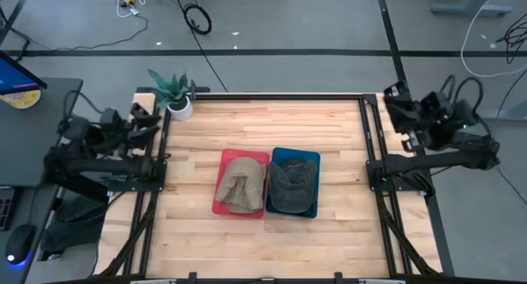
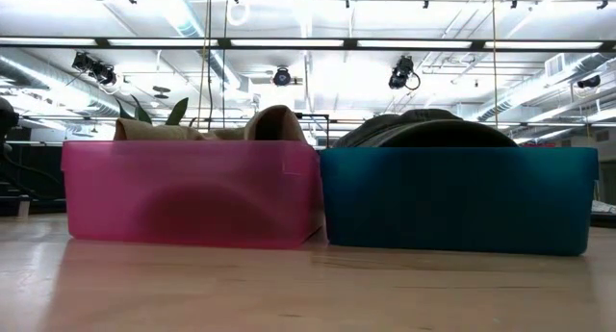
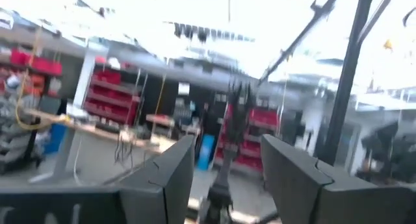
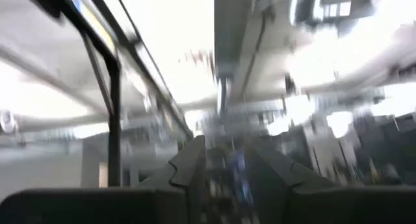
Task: Pick & Place hat
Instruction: Return to Home Position
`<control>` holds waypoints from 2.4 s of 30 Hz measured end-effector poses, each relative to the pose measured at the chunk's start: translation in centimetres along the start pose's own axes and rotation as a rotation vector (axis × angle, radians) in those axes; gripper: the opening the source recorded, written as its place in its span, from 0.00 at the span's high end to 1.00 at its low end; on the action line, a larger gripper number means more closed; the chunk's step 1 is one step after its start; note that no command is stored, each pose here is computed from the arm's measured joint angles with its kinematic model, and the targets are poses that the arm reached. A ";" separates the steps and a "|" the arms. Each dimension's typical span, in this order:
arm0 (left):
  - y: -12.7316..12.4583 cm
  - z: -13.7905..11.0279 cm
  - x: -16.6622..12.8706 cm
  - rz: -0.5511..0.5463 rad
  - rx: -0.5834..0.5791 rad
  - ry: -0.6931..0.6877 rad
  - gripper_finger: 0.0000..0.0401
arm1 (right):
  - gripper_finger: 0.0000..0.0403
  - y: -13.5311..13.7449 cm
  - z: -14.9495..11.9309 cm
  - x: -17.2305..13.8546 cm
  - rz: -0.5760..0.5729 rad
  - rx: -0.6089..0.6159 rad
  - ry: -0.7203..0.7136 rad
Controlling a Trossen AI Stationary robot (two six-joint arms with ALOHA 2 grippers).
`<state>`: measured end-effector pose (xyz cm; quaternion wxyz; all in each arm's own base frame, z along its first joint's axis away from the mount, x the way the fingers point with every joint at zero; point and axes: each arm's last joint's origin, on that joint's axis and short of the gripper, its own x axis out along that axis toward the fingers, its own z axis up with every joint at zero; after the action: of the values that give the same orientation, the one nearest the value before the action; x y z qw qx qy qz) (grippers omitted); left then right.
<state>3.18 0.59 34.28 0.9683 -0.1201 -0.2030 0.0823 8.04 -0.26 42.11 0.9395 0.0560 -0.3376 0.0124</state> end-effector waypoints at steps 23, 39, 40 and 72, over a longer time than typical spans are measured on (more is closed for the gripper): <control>1.0 -5.6 -0.4 -0.138 -0.064 -0.291 0.54 | 0.72 -0.8 -6.8 -10.4 0.061 0.046 -0.361; 2.1 -11.2 -0.4 -0.146 -0.137 -0.276 0.54 | 0.72 -1.3 -11.0 -13.3 0.072 0.074 -0.348; 2.2 -11.6 -0.4 -0.145 -0.139 -0.263 0.54 | 0.72 -1.3 -11.1 -13.2 0.070 0.072 -0.337; 2.6 -14.9 -0.1 -0.113 -0.022 0.016 0.54 | 0.72 -2.3 -17.6 -13.2 -0.053 0.002 0.338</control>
<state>8.97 0.12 20.36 0.9716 -0.1199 -0.2025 0.0240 9.09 -0.32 20.04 0.9828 0.0631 -0.1734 -0.0027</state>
